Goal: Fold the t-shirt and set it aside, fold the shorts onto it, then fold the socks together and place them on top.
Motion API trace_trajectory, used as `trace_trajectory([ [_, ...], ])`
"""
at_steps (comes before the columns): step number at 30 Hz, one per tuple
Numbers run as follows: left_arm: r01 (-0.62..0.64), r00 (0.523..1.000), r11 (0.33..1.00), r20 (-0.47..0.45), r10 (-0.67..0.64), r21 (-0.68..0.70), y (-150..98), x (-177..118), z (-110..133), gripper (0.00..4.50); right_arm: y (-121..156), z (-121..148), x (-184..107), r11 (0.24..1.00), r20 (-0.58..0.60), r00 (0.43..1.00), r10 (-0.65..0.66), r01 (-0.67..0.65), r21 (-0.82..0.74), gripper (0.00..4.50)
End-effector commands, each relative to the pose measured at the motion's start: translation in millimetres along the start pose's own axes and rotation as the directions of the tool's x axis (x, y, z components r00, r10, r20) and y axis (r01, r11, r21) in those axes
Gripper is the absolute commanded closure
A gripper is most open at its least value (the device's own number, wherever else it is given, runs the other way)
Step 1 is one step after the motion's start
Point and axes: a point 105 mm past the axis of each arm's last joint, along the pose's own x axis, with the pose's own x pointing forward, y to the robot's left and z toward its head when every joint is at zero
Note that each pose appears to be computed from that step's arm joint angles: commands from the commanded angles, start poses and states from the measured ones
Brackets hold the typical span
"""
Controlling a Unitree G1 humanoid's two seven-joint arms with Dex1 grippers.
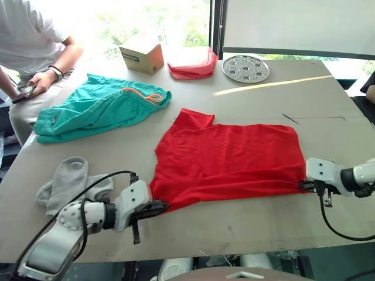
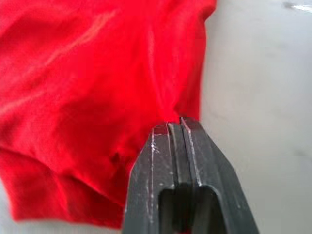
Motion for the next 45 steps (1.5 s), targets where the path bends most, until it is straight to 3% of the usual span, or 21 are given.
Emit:
trace_trajectory([
  [1, 0.101, 0.994, 0.992, -0.038, -0.104, -0.071, -22, -10, -11, 4.44, 12, 1, -13, 0.999, -0.008, 1.000, 0.025, -0.025, 0.035, 4.48],
  [6, 0.107, 0.993, 0.991, -0.050, -0.111, -0.079, -27, -17, -14, 4.44, 17, 4, -13, 0.998, 0.009, 0.999, -0.033, 0.032, 0.060, 4.48],
  [10, 0.022, 0.999, 0.999, -0.032, -0.024, -0.042, -16, -19, -12, 4.44, 22, 10, -12, 0.996, 0.059, 0.997, -0.048, 0.044, 0.076, 4.48],
  [12, 0.026, 0.999, 0.995, 0.033, -0.023, -0.098, -14, -27, -1, 3.80, 29, 14, -20, 0.995, 0.090, 0.995, -0.031, 0.022, 0.100, 3.85],
  [13, 0.017, 0.995, 0.990, 0.098, -0.003, -0.141, -10, -31, 10, 3.68, 28, 15, -25, 0.993, 0.104, 0.993, -0.055, 0.043, 0.114, 3.73],
  [15, 0.032, 0.969, 0.962, 0.243, 0.036, -0.271, 0, -42, 36, 2.77, 23, 27, -37, 0.986, 0.189, 0.978, -0.089, 0.060, 0.153, 2.79],
  [18, 0.106, 0.894, 0.917, 0.441, 0.081, -0.385, 25, -57, 82, 1.35, -1, 68, -49, 0.971, 0.401, 0.897, -0.185, 0.103, 0.218, 1.38],
  [19, 0.088, 0.884, 0.916, 0.455, 0.110, -0.392, 36, -58, 90, 0.86, -9, 79, -49, 0.966, 0.441, 0.872, -0.212, 0.117, 0.232, 0.88],
  [21, -0.084, 0.879, 0.898, 0.392, 0.270, -0.431, 72, -53, 92, 0.04, -25, 95, -44, 0.954, 0.491, 0.831, -0.262, 0.146, 0.262, 0.03],
  [23, -0.234, 0.853, 0.845, 0.316, 0.416, -0.480, 108, -45, 93, 0.04, -36, 112, -40, 0.948, 0.548, 0.789, -0.280, 0.138, 0.286, 0.03],
  [27, -0.218, 0.823, 0.820, 0.352, 0.446, -0.528, 147, -16, 131, 0.04, -42, 148, -33, 0.970, 0.672, 0.709, -0.216, 0.075, 0.232, 0.03],
  [33, -0.255, 0.851, 0.791, 0.260, 0.457, -0.556, 189, 24, 139, 0.04, -17, 169, -25, 0.995, 0.731, 0.677, -0.083, 0.023, 0.092, 0.03],
  [40, -0.270, 0.901, 0.839, 0.183, 0.393, -0.472, 215, 60, 141, 0.04, -12, 175, -18, 0.989, 0.737, 0.660, -0.144, 0.086, 0.117, 0.03],
  [43, -0.243, 0.926, 0.867, 0.161, 0.341, -0.435, 212, 73, 140, 0.97, -11, 176, -16, 0.983, 0.733, 0.655, -0.182, 0.106, 0.149, 0.00],
  [45, -0.218, 0.935, 0.882, 0.169, 0.311, -0.418, 210, 80, 143, 1.84, -10, 176, -14, 0.979, 0.726, 0.657, -0.202, 0.115, 0.169, 0.00],
])
